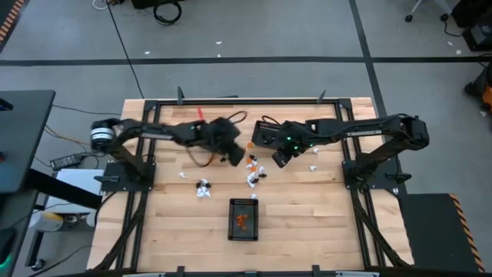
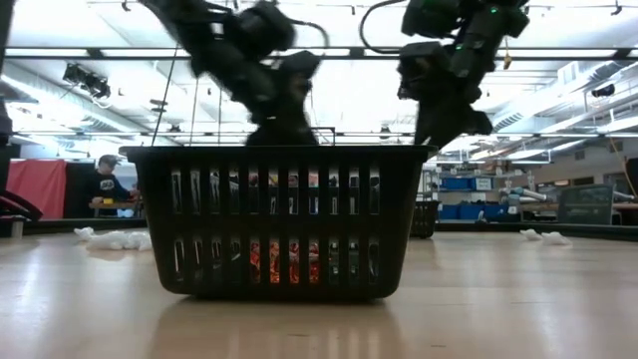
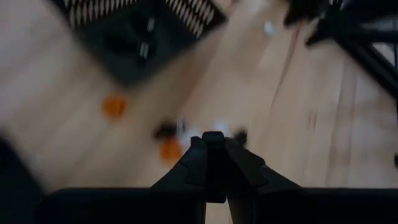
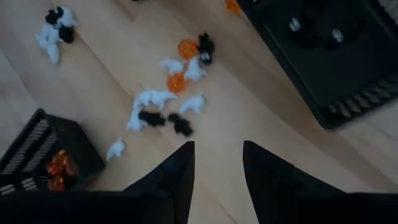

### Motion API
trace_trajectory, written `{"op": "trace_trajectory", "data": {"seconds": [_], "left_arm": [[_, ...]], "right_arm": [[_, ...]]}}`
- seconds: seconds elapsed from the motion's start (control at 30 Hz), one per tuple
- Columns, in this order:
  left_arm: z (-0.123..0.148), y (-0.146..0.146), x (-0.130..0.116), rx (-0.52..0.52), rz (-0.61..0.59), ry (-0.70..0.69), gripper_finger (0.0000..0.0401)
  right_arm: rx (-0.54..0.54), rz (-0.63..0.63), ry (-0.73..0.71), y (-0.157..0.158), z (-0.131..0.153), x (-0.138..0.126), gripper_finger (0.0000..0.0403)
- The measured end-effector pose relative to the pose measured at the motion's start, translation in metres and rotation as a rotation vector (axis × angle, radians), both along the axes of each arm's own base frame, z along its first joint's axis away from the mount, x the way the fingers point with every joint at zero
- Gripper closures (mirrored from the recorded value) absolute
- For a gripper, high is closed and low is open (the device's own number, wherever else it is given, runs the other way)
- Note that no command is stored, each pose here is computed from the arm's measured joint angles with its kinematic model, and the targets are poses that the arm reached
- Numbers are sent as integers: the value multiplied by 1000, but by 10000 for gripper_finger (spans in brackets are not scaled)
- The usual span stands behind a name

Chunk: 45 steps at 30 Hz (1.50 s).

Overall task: Sort Halloween decoration
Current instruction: Put the black skeleton toy into the top right black basket

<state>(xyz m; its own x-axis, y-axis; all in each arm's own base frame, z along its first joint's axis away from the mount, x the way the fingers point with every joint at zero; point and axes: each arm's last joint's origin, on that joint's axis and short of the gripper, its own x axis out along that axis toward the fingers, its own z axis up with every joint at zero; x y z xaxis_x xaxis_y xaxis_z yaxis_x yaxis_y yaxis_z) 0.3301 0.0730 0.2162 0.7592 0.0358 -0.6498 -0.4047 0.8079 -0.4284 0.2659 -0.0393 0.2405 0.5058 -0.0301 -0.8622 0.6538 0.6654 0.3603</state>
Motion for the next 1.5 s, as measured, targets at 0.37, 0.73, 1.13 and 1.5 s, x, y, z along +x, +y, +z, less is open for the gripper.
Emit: {"op": "trace_trajectory", "data": {"seconds": [0.37,0.73,1.13,1.5], "left_arm": [[-14,54,83,59,-26,12,363],[-59,78,106,73,49,129,362],[-62,66,111,64,1,121,250],[-19,60,105,135,11,41,228]], "right_arm": [[-1,-18,-74,17,12,-25,262],[-30,-29,-74,22,14,-27,262],[-50,-40,-76,20,15,-27,262],[-74,-66,-79,19,18,-31,262]]}}
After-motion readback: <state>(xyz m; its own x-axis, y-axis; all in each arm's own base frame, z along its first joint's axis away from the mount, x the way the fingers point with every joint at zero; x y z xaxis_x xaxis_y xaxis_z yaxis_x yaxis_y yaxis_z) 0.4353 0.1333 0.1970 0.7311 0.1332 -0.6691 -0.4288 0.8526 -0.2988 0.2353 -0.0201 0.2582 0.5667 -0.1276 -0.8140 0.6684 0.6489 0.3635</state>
